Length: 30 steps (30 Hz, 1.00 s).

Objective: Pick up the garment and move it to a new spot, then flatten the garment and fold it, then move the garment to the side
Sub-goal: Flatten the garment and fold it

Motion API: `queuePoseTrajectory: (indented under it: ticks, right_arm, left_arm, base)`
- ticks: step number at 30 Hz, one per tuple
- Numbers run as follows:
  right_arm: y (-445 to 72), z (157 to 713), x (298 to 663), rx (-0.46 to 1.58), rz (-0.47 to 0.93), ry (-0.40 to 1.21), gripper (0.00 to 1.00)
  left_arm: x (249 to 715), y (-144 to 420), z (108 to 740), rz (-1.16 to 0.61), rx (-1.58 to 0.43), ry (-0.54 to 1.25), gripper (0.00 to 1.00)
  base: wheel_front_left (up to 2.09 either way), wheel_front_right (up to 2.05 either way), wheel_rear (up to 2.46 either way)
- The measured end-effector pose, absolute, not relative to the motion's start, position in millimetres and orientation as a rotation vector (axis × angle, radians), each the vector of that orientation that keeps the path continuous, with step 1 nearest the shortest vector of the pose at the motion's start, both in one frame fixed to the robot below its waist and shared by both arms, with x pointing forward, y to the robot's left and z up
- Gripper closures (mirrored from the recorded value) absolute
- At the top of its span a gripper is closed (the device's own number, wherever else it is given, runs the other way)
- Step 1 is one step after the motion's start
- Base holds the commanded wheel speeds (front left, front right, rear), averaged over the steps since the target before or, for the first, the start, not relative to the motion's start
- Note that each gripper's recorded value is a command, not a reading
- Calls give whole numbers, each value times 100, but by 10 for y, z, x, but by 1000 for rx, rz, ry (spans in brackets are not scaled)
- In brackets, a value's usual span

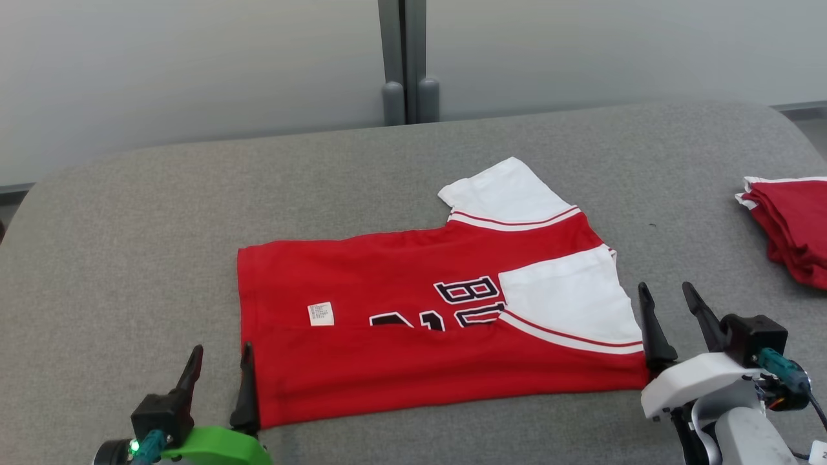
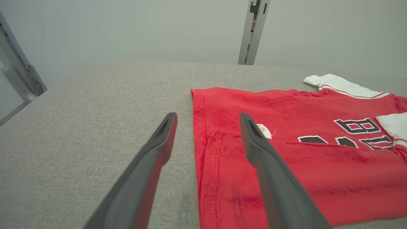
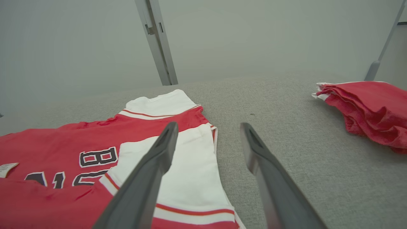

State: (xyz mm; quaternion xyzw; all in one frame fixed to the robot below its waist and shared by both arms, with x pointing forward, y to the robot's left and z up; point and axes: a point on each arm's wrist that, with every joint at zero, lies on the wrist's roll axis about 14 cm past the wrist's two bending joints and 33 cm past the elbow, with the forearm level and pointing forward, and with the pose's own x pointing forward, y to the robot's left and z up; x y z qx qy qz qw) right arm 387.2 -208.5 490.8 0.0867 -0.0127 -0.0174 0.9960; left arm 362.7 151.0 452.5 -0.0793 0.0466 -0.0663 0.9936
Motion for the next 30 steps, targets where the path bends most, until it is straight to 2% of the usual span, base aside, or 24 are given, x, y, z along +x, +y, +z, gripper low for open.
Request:
queuePoseTrajectory:
  ticks: [3,14,19,27,28,30]
  right_arm:
    - [-2010,4958,3979,168,-11,-37,0]
    - [-1777,5060,4685,108,68,-69,0]
    - [-1710,4881,4927,88,88,-33,0]
    - [-1588,4709,5231,63,128,-7,0]
    - [-1580,4672,5249,60,131,1,0]
    - [-1567,4625,5291,52,137,11,0]
  left_arm:
    - [3741,1460,4557,-152,-151,86,0]
    - [4625,1467,4456,-211,-105,131,0]
    - [4940,1453,4207,-231,-78,206,0]
    - [5129,1515,3688,-226,-40,363,0]
    - [5132,1508,3632,-226,-41,379,7]
    - [5161,1509,3572,-225,-40,395,51]
  base:
    - [0,0,0]
    - [0,0,0]
    - [0,0,0]
    - [0,0,0]
    - [0,0,0]
    - [0,0,0]
